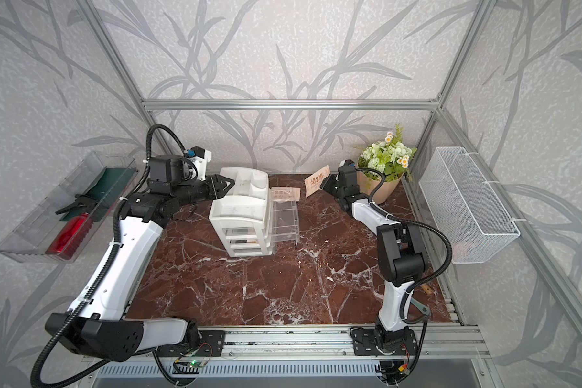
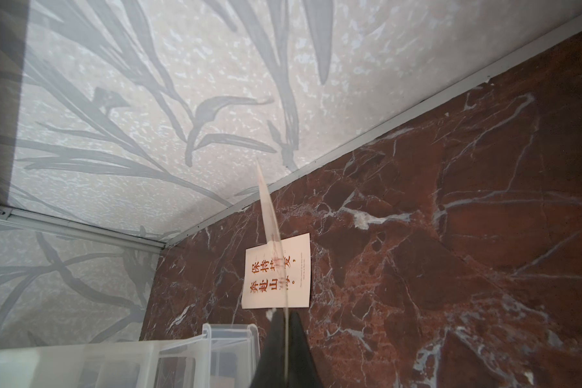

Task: Take the postcards out of the drawer
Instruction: Place the postcard at the center of the board.

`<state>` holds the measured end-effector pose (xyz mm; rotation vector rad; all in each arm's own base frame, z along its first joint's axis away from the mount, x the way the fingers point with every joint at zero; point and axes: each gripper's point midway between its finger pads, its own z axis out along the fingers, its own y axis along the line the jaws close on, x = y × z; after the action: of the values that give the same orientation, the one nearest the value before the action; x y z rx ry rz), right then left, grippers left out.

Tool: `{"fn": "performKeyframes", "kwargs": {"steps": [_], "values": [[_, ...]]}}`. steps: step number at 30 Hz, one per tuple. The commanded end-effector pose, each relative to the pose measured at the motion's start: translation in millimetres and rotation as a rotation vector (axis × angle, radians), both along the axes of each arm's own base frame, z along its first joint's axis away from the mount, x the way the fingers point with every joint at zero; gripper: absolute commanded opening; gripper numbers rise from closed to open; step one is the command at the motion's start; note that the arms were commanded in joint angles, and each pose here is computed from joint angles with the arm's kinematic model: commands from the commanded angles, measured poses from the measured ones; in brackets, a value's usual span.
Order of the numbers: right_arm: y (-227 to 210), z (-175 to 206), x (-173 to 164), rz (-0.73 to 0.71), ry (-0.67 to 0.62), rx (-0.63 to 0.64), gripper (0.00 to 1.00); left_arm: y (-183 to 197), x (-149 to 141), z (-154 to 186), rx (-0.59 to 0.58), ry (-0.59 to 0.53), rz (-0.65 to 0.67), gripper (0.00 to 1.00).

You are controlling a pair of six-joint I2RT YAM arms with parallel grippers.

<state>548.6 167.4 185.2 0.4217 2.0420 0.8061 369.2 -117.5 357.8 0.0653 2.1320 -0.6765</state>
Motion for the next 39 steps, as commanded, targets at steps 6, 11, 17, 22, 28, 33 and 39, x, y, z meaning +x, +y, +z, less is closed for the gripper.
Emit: {"fn": "performKeyframes", "kwargs": {"steps": [6,11,17,22,28,33,39], "values": [[-2.5,-28.4,25.9,-0.023,0.032,-0.037,0.01,15.5,-17.0,-5.3,0.065,0.006,0.028,0.38],[-2.4,-48.3,32.8,-0.033,0.064,-0.045,0.01,19.0,-18.8,-9.7,0.066,0.016,0.037,0.39],[-1.4,-64.8,39.5,-0.035,0.090,-0.053,0.02,21.6,-19.3,-14.1,0.070,0.026,0.042,0.39],[-1.3,-76.3,41.8,-0.045,0.109,-0.046,0.03,23.7,-20.9,-18.5,0.073,0.037,0.046,0.39],[-3.7,-83.3,42.2,-0.064,0.116,-0.040,0.06,25.7,-22.0,-19.4,0.071,0.038,0.052,0.39],[-4.5,-87.5,43.8,-0.086,0.120,-0.023,0.07,26.6,-22.9,-20.7,0.071,0.041,0.054,0.39],[-4.8,-93.3,45.5,-0.102,0.129,-0.005,0.07,28.8,-23.8,-22.4,0.076,0.044,0.058,0.39]]}}
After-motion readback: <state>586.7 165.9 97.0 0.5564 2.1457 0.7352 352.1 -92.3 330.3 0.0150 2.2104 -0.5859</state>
